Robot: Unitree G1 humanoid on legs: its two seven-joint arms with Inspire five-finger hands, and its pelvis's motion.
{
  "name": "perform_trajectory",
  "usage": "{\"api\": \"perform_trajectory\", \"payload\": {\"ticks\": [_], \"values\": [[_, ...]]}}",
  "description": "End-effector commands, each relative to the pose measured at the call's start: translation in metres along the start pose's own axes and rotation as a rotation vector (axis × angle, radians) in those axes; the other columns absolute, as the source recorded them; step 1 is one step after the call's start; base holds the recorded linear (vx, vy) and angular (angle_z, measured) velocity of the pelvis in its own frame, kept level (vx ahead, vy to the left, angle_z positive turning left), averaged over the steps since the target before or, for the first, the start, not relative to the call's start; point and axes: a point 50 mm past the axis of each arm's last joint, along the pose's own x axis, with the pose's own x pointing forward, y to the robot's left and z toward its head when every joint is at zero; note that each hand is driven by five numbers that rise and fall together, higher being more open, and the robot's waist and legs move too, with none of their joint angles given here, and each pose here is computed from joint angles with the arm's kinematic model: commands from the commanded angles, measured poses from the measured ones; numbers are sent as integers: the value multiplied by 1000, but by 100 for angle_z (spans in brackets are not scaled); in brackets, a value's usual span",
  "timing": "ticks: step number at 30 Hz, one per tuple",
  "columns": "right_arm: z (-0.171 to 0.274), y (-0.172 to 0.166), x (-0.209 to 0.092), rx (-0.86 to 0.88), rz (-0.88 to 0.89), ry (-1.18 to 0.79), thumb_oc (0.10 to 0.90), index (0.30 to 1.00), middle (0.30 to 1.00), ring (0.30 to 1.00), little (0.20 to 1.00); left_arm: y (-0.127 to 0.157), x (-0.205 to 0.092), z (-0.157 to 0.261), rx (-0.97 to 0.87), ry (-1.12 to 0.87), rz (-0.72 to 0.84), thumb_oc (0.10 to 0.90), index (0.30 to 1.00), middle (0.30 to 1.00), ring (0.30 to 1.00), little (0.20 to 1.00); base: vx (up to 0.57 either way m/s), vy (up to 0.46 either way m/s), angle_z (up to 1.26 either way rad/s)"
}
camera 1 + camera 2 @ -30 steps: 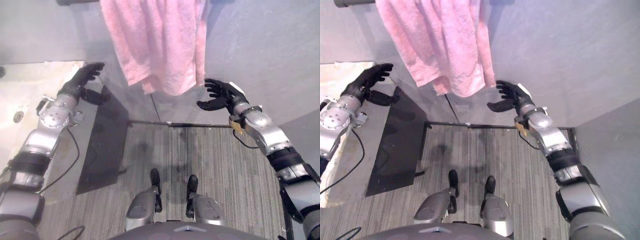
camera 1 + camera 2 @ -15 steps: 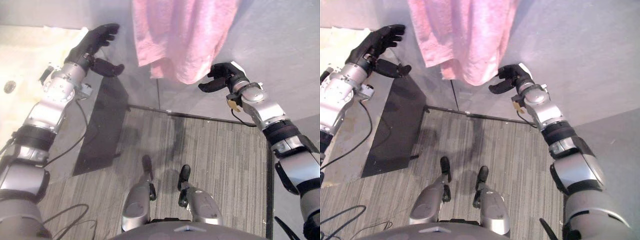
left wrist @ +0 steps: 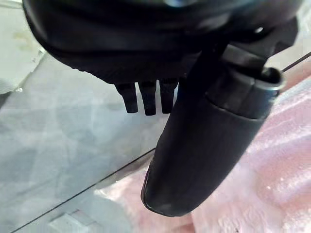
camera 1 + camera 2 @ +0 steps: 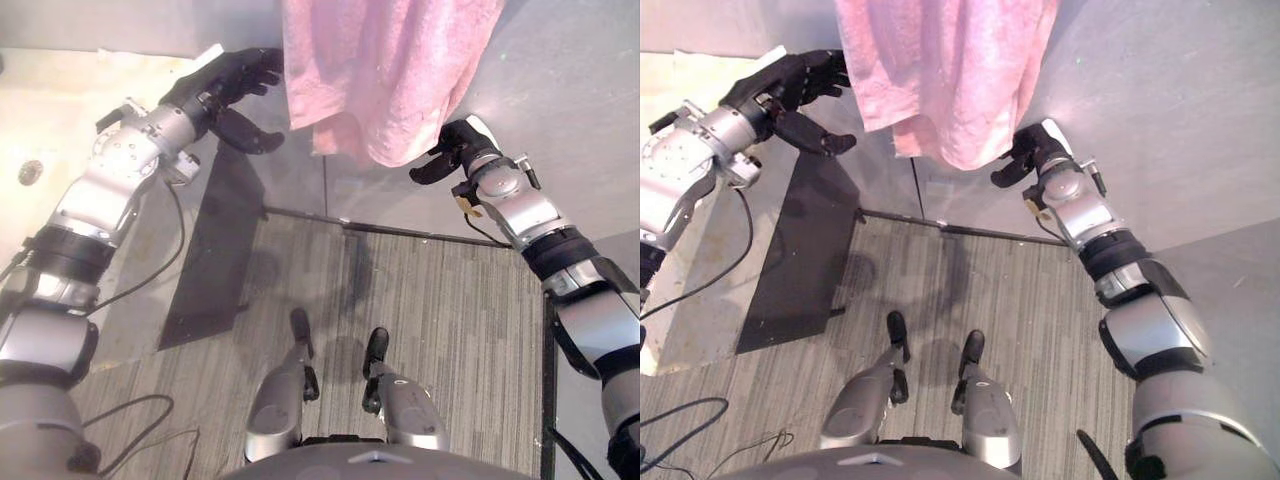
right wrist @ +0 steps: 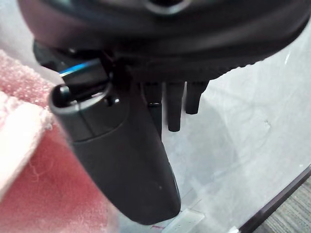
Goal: Organize the bathroom.
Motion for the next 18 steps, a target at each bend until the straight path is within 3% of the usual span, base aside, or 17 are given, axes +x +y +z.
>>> {"api": "perform_trajectory", "payload": {"ticks": [1,10,14,18], "values": [[137,-95,-28,-157,-372,-435,800,900,900,900,900,11,7,59,-13,-262,3,800,900,900,900,900,40,29,-2],[121,-79,-20,-324,-375,-355,800,900,900,900,900,3,13,71,-114,-288,-18,800,900,900,900,900,8,33,-1],[121,-101,-26,-357,-469,-368,800,900,900,900,900,8,15,73,-121,-286,23,800,900,900,900,900,-8,38,0],[126,-139,-46,-223,-536,-421,800,900,900,900,900,16,11,74,-98,-279,59,800,900,900,900,900,-5,3,1]]}}
